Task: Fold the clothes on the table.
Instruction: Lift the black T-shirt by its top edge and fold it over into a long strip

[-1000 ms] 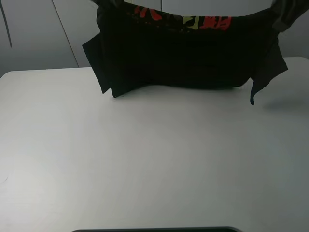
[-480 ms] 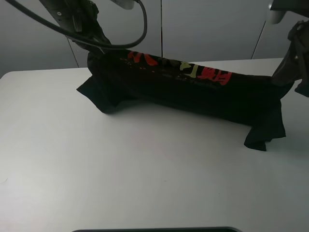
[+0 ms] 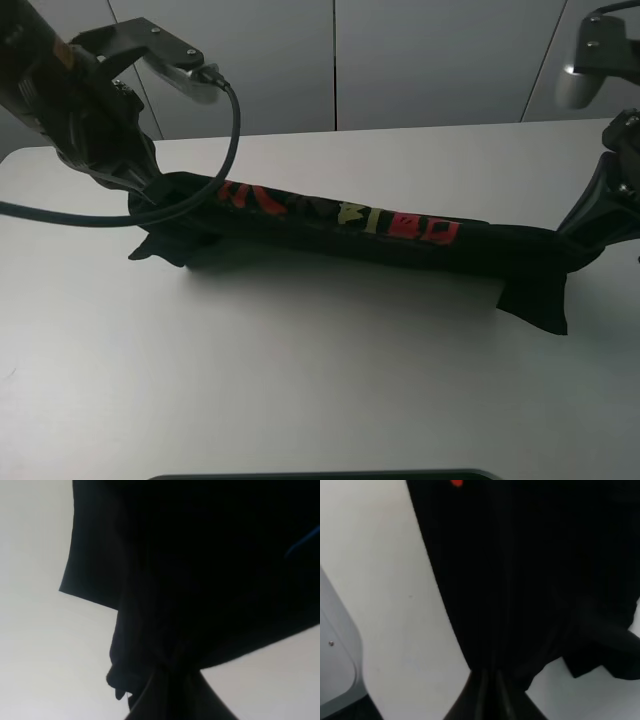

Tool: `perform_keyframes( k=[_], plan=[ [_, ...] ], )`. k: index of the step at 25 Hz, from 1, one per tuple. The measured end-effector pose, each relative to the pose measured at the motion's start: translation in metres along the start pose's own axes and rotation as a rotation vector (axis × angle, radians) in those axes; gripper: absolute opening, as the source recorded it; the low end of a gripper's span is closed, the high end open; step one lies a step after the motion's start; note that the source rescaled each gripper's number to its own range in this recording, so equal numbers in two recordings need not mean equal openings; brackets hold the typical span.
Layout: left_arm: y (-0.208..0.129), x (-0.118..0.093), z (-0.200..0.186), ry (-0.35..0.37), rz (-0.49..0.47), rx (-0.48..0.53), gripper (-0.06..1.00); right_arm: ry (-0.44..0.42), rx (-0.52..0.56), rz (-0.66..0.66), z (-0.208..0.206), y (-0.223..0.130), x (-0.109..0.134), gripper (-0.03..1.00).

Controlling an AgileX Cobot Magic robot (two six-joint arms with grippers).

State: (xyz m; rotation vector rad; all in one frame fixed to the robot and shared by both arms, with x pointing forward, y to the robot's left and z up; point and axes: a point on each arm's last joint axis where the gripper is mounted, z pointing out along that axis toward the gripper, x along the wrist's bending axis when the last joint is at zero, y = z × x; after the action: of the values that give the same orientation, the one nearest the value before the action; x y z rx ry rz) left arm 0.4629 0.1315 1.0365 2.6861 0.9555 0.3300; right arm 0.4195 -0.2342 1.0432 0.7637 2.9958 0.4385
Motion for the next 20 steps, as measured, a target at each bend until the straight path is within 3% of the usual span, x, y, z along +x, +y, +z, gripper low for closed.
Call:
perform_keyframes(
  k=[8,14,17,20],
  plan=[
    [-0.047,-0.013,-0.006,-0.025,-0.014,0.027,0.00,0.123,-0.017,0.045,0.015,-0.018,0.027,0.00],
    [-0.062,-0.019,-0.007,-0.059,-0.039,0.050,0.00,0.160,-0.025,0.065,0.020,-0.025,0.037,0.00],
    [-0.061,-0.019,-0.006,-0.055,-0.044,0.029,0.00,0.143,-0.038,0.084,0.022,-0.025,0.035,0.00],
    [-0.056,-0.017,-0.006,-0.036,-0.065,-0.031,0.00,0.061,-0.068,0.117,0.022,-0.022,0.028,0.00]
  ],
)
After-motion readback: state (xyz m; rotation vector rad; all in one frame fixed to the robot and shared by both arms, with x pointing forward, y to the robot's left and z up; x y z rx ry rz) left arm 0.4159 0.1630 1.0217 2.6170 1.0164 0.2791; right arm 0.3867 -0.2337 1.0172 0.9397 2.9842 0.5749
